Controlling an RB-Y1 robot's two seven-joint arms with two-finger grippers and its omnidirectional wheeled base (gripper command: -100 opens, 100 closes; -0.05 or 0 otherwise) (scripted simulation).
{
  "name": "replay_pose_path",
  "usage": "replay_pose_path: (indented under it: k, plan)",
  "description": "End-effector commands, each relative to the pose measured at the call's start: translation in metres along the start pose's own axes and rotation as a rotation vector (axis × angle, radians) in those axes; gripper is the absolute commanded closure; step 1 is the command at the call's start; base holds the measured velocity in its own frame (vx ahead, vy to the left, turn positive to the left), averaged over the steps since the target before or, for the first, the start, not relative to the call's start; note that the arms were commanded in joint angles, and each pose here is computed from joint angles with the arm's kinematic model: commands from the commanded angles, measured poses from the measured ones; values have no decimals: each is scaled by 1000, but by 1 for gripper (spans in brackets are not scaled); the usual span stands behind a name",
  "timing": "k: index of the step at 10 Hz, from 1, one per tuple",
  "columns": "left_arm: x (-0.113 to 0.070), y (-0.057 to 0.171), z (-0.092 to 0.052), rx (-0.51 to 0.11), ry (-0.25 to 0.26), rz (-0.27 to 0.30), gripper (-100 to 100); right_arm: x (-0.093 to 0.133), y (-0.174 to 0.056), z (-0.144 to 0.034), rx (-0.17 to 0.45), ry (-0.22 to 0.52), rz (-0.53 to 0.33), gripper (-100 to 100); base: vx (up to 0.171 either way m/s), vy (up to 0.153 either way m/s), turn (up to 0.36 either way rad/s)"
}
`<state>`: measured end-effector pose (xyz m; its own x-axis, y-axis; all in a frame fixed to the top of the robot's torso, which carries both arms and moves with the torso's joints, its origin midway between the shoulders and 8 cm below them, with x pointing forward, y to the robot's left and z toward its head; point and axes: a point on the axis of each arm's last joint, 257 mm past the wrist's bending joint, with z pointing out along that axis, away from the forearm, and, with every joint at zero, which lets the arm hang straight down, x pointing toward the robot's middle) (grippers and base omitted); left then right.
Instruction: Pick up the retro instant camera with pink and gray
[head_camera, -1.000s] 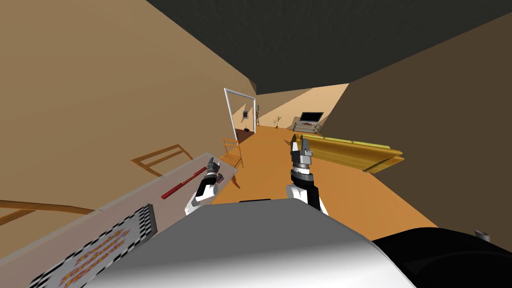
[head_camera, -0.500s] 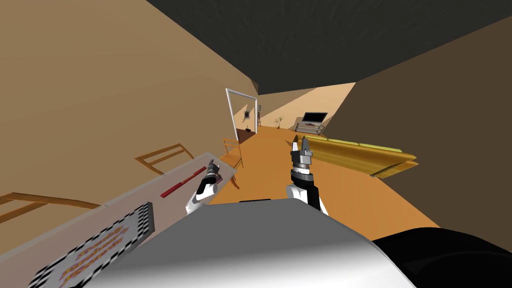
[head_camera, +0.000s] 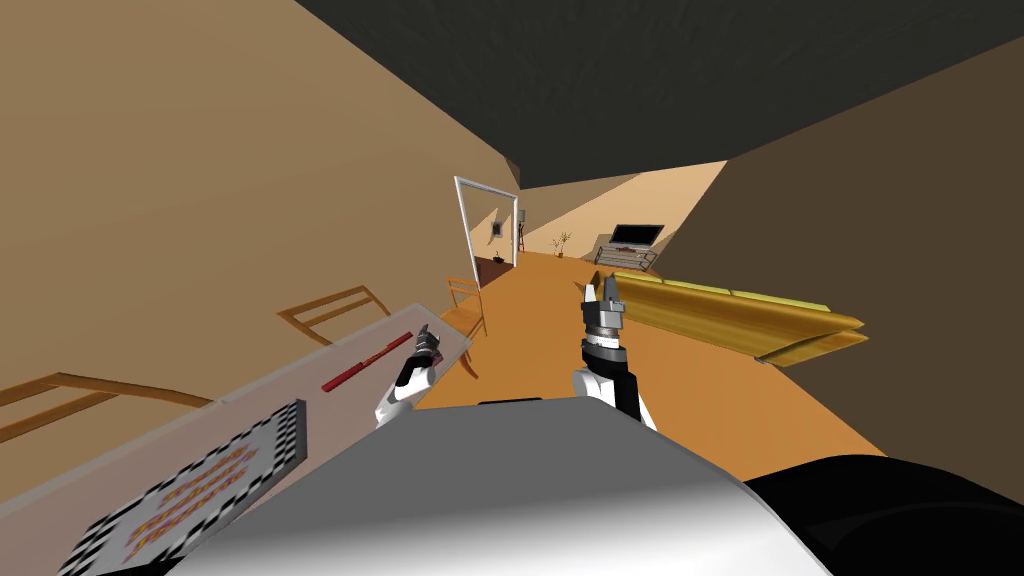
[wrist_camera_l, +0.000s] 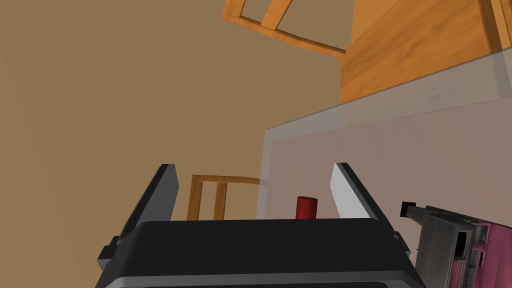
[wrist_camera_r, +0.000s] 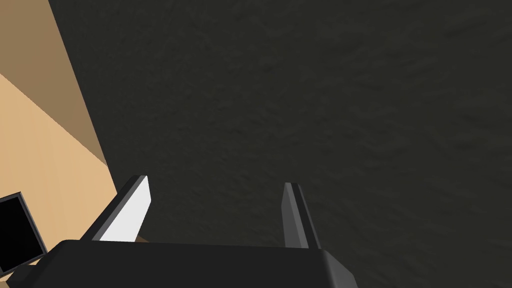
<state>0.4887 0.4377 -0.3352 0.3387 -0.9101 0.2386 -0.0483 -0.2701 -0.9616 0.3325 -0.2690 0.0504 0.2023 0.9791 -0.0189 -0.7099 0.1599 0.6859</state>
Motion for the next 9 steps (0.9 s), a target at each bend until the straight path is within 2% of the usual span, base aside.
replay_pose_path:
  k: [1,2,3,4,5,6,7,8,9]
  plan:
    - [-9,7,8,-29,-20,-14,-100,0,0,0,0,0,0,0,38,-51,81]
    - [-15,21,5,-57,-34,-13,-100,0,0,0,0,0,0,0,37,-44,34]
    - [-17,23,4,-62,-36,-13,-100,0,0,0,0,0,0,0,13,-19,-7]
    - [-23,30,9,-86,-54,-27,-100,0,0,0,0,0,0,0,24,-23,73]
    - [-26,38,7,-103,-62,-26,-100,0,0,0,0,0,0,0,22,-31,44]
    - [-29,38,13,-114,-72,-42,-100,0,0,0,0,0,0,0,32,-41,100]
    - [-35,52,9,-143,-87,-41,-100,0,0,0,0,0,0,0,27,-39,28]
    - [-37,54,14,-157,-98,-58,-100,0,0,0,0,0,0,0,31,-36,65]
    - [-42,65,10,-178,-109,-57,-100,0,0,0,0,0,0,0,27,-27,37]
